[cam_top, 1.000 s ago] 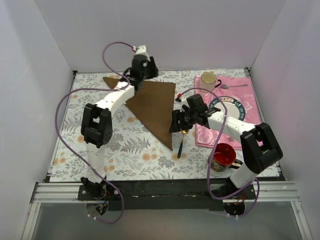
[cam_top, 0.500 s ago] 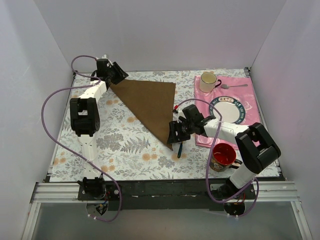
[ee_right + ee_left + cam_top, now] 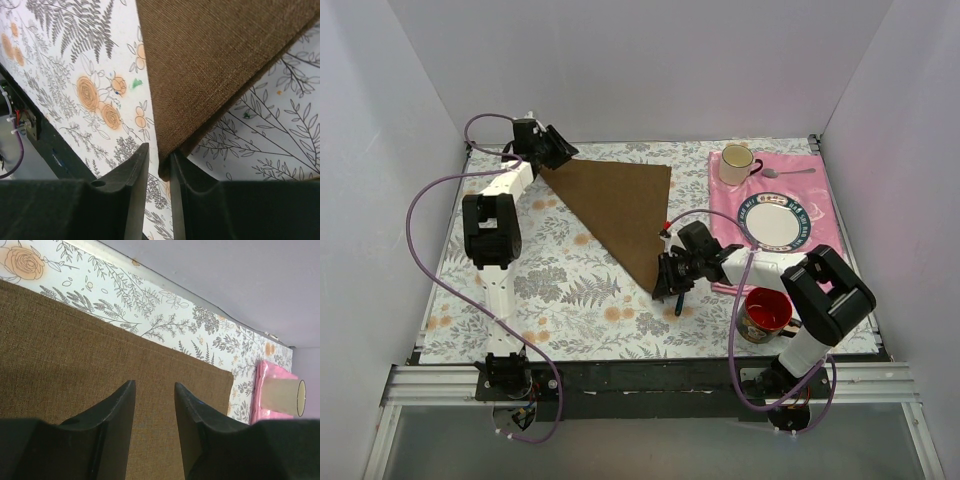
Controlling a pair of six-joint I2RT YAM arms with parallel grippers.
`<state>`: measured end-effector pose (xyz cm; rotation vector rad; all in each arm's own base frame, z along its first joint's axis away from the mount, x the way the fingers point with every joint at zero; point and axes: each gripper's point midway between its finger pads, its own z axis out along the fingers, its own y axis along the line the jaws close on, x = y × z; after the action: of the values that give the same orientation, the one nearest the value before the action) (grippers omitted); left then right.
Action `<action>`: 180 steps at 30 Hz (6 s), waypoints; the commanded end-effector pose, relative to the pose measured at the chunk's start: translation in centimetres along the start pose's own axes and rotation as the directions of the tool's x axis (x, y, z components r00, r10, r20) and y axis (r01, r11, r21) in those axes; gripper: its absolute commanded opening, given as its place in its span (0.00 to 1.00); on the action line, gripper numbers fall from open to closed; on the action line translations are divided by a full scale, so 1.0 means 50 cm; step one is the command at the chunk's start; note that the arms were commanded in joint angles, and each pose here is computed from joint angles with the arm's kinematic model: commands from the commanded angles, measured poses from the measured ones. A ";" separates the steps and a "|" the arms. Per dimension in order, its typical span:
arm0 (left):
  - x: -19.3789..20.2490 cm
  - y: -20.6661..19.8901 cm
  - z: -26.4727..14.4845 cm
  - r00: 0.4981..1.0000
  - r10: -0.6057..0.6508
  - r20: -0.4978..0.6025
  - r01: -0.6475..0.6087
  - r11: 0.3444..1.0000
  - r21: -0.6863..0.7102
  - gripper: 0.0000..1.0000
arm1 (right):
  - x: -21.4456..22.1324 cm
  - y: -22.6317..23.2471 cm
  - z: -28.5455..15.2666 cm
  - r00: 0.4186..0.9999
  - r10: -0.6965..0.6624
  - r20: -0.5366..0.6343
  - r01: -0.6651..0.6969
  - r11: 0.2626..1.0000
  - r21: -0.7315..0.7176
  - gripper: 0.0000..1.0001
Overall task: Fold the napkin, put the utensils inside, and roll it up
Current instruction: Fold the napkin
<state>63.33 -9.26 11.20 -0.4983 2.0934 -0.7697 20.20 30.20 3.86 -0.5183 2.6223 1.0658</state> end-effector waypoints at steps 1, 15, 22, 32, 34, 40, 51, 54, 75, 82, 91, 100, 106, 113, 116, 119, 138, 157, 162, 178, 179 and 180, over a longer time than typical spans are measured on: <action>-0.023 0.003 0.011 1.000 0.003 0.019 -0.003 1.000 0.018 0.36 | 0.012 -0.006 0.011 1.000 0.021 0.006 -0.021 1.000 -0.011 0.29; -0.079 0.050 0.048 0.998 -0.023 0.064 0.022 1.000 0.018 0.32 | 0.009 0.007 -0.010 1.000 -0.014 0.018 0.014 1.000 -0.009 0.45; -0.107 0.111 0.053 0.992 -0.077 0.095 0.077 0.997 0.001 0.19 | 0.016 0.007 -0.017 0.999 0.012 0.032 -0.012 1.000 -0.012 0.45; -0.140 0.182 0.071 0.985 -0.071 0.157 0.076 0.997 -0.025 0.16 | 0.030 -0.006 -0.001 1.000 0.024 0.012 -0.024 1.000 -0.009 0.27; -0.137 0.215 0.079 0.982 -0.099 0.158 0.107 0.993 -0.041 0.16 | 0.036 -0.014 0.005 1.000 0.029 0.002 -0.029 1.000 -0.001 0.21; -0.132 0.272 0.094 0.979 -0.116 0.167 0.128 0.990 -0.062 0.16 | 0.078 -0.033 0.017 0.998 0.040 -0.046 -0.039 0.999 0.013 0.01; -0.268 0.107 -0.034 0.967 0.043 0.252 -0.040 0.999 -0.015 0.34 | 0.033 -0.012 -0.051 0.996 -0.075 -0.041 0.079 0.992 0.100 0.40; -0.249 0.112 -0.055 0.963 0.037 0.266 -0.033 0.999 -0.021 0.38 | -0.027 0.009 -0.074 0.990 -0.140 0.011 0.137 0.981 0.134 0.59; -0.151 0.323 0.071 0.979 -0.046 0.199 0.081 0.982 -0.171 0.28 | -0.047 -0.008 0.035 0.992 -0.126 -0.020 0.127 0.990 0.054 0.28; -0.235 0.223 0.024 0.965 0.083 0.247 -0.045 0.986 -0.158 0.31 | -0.080 0.036 -0.014 0.981 -0.196 0.008 0.194 0.974 0.118 0.28; -0.052 -0.059 -0.053 0.993 0.027 0.117 -0.027 1.000 -0.003 0.36 | -0.197 0.104 0.055 0.977 -0.206 0.061 0.206 0.978 0.004 0.41; 0.207 -0.085 -0.125 0.997 0.044 -0.059 -0.044 0.999 -0.004 0.29 | -0.128 0.067 0.089 0.995 -0.099 0.016 0.099 0.995 -0.008 0.40; 0.214 -0.072 -0.163 0.996 0.073 -0.042 -0.074 0.997 -0.028 0.29 | -0.065 0.042 0.068 0.997 -0.081 -0.003 0.081 0.997 0.017 0.38; 0.198 -0.068 -0.206 0.998 0.070 -0.008 -0.071 0.995 -0.067 0.30 | 0.009 0.027 0.038 0.996 -0.078 -0.036 0.079 0.997 0.027 0.37; 0.178 -0.073 -0.210 0.997 0.077 0.010 -0.076 0.995 -0.060 0.31 | 0.004 0.048 0.032 0.994 -0.104 -0.030 0.104 0.995 -0.002 0.37; 0.168 -0.047 -0.199 0.998 0.054 -0.011 -0.054 0.995 -0.080 0.30 | -0.046 0.073 0.029 0.989 -0.147 -0.001 0.147 0.989 -0.001 0.38; 0.218 0.114 -0.138 0.982 -0.086 -0.167 0.051 0.978 -0.203 0.19 | -0.421 0.155 0.157 0.964 -0.205 0.171 0.217 0.974 -0.057 0.33; 0.136 0.083 -0.152 0.991 -0.116 -0.064 0.104 0.981 -0.164 0.19 | -0.404 0.152 0.219 0.969 -0.203 0.142 0.215 0.974 -0.074 0.20; 0.089 0.104 -0.147 0.989 -0.144 -0.029 0.137 0.978 -0.156 0.20 | -0.383 0.143 0.243 0.975 -0.186 0.118 0.195 0.978 -0.072 0.21; 0.064 0.158 -0.137 0.999 -0.038 -0.027 0.028 0.953 -0.303 0.22 | -0.349 0.186 0.162 0.975 -0.191 0.111 0.201 0.975 -0.093 0.24; 0.046 0.128 -0.157 1.000 -0.016 -0.002 0.015 0.957 -0.290 0.23 | -0.354 0.194 0.147 0.973 -0.198 0.118 0.208 0.974 -0.086 0.25; 0.040 0.110 -0.167 1.000 -0.014 0.010 0.016 0.960 -0.279 0.25 | -0.351 0.195 0.130 0.976 -0.191 0.109 0.199 0.978 -0.063 0.29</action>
<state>55.09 -3.58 3.88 -0.7406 2.2879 -0.5503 32.92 45.43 4.38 -0.6725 2.4966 1.0942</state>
